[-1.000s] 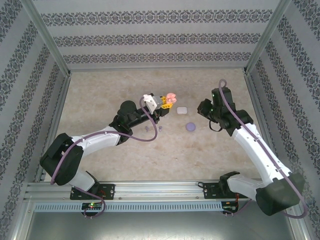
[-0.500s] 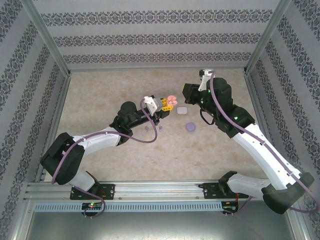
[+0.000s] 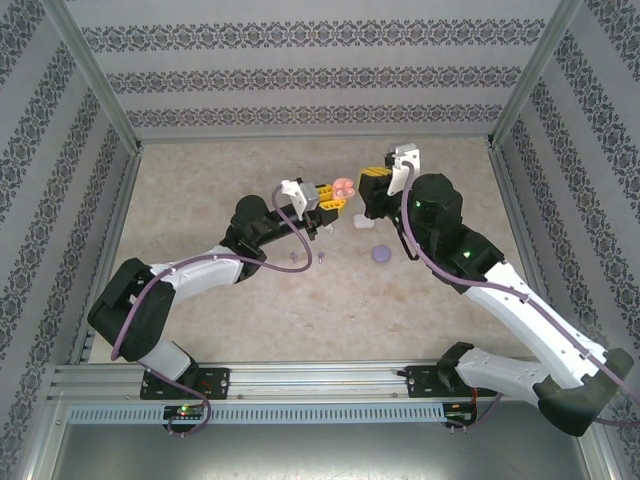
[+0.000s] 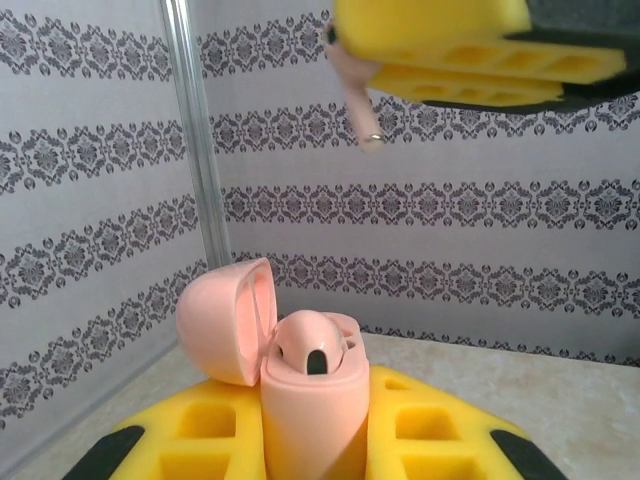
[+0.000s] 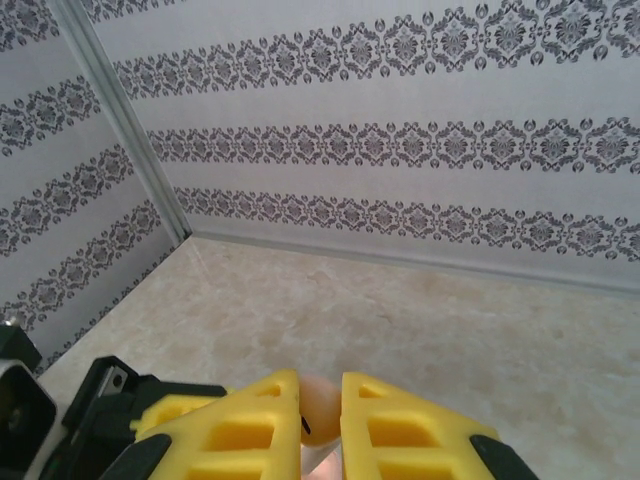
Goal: Insert wireless bluetooth earbuds into charging case
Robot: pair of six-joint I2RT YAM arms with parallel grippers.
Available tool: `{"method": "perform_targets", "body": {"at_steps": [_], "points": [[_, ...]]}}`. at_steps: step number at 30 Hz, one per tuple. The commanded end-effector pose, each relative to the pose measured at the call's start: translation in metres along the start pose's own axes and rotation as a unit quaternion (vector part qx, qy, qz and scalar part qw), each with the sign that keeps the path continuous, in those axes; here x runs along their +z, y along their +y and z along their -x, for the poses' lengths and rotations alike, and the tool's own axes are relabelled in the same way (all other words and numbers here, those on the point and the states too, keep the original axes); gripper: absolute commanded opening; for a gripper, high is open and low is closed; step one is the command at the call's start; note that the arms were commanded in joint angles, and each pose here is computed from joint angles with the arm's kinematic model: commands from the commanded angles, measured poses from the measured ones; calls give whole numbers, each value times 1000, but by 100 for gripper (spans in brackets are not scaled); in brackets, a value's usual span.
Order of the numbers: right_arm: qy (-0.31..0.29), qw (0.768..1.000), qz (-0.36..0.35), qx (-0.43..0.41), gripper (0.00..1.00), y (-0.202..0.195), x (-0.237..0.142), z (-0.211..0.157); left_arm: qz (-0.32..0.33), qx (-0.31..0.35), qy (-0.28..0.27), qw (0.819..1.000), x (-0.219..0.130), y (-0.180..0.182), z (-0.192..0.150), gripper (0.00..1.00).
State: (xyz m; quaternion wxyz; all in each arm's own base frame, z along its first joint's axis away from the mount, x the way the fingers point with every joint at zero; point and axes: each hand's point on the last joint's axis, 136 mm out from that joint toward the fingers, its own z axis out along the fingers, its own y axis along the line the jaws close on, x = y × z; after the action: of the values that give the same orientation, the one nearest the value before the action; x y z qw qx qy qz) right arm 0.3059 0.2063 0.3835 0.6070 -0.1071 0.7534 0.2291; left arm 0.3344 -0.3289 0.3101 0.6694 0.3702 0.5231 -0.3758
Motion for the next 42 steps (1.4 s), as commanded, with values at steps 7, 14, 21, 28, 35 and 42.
{"method": "perform_targets", "body": {"at_steps": [7, 14, 21, 28, 35, 42], "points": [[-23, 999, 38, -21, 13, 14, -3, 3, -36, 5, -47, 998, -2, -2, 32, 0], [-4, 997, 74, -19, 13, 26, 5, -11, -45, 4, -42, 998, -3, -5, 30, 0], [12, 996, 81, -19, 12, 27, 7, -26, -48, 4, -42, 998, -5, -7, 31, 0], [21, 997, 77, -13, 12, 23, 9, -33, -49, 5, -43, 998, -6, -7, 32, 0], [28, 997, 73, -5, 11, 20, 15, -38, -50, 3, -44, 998, -6, -8, 34, 0], [34, 997, 71, -2, 11, 18, 19, -42, -53, 4, -45, 998, -7, -9, 36, 0]]}}
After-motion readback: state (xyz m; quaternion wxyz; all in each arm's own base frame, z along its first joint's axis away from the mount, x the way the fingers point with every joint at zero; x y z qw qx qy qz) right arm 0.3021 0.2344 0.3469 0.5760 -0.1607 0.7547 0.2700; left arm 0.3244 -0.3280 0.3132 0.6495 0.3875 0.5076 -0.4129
